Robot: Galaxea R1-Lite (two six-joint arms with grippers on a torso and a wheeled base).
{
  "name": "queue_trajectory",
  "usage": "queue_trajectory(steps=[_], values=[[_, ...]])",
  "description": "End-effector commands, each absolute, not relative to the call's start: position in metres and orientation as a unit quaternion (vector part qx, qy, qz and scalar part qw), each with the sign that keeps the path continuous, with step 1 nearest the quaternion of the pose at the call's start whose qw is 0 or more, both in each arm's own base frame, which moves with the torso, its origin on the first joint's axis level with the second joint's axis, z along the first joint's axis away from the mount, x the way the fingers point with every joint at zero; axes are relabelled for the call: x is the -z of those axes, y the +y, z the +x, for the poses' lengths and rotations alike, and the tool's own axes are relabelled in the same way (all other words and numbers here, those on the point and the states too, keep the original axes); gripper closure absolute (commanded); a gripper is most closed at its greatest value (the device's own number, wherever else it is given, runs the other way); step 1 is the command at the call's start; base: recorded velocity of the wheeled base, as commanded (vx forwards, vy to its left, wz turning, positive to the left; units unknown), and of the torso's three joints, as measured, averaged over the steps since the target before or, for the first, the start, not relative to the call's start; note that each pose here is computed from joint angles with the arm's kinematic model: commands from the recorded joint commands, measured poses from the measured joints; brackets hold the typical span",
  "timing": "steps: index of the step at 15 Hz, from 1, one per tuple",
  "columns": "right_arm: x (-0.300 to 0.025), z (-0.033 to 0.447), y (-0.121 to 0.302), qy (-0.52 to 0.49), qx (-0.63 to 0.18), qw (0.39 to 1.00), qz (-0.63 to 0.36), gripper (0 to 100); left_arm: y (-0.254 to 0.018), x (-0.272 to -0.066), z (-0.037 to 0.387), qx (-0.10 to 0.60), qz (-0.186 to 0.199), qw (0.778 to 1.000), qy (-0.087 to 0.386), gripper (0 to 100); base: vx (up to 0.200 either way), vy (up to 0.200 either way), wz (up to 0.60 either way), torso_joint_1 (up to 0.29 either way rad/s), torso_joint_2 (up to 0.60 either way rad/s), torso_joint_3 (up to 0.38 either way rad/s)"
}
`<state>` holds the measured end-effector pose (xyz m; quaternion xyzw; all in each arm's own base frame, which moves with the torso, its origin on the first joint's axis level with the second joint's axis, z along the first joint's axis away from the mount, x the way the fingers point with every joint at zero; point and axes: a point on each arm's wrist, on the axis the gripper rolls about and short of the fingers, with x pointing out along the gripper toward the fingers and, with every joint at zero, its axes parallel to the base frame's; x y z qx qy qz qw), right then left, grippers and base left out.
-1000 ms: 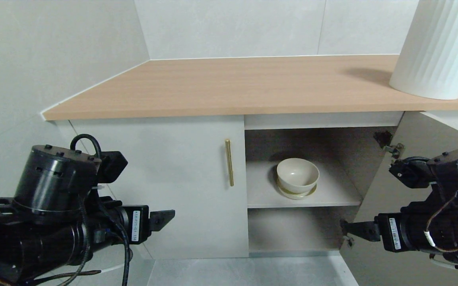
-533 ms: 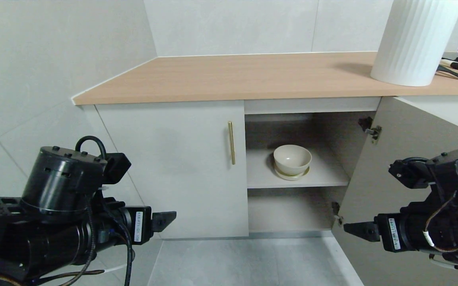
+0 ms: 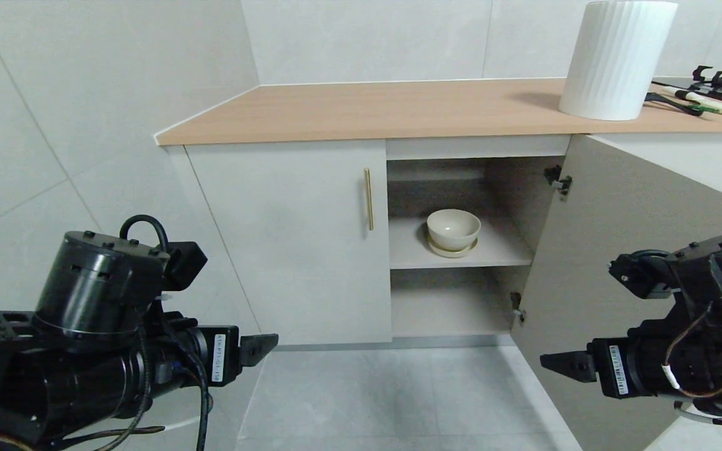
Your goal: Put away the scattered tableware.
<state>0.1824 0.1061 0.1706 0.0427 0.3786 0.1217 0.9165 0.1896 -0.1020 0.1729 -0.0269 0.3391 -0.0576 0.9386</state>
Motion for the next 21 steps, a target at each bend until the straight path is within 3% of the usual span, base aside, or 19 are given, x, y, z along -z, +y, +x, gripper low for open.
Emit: queue_trajectory(steps=[1, 12, 21], values=[[-0.169, 0.183, 0.107, 0.382, -0.121, 0.915, 0.041, 0, -0.102, -0.172, 0.190, 0.057, -0.026, 0.938, 0.340, 0, 0.000, 0.000, 0.00, 0.000, 0.00, 0.000], [-0.171, 0.180, 0.105, 0.378, -0.123, 0.917, 0.039, 0, -0.103, -0.171, 0.192, 0.056, -0.026, 0.938, 0.341, 0, 0.000, 0.000, 0.00, 0.000, 0.00, 0.000], [-0.186, 0.140, 0.081, 0.429, -0.144, 0.890, -0.060, 0, -0.103, -0.171, 0.192, 0.056, -0.025, 0.938, 0.341, 0, 0.000, -0.200, 0.00, 0.001, 0.00, 0.001]])
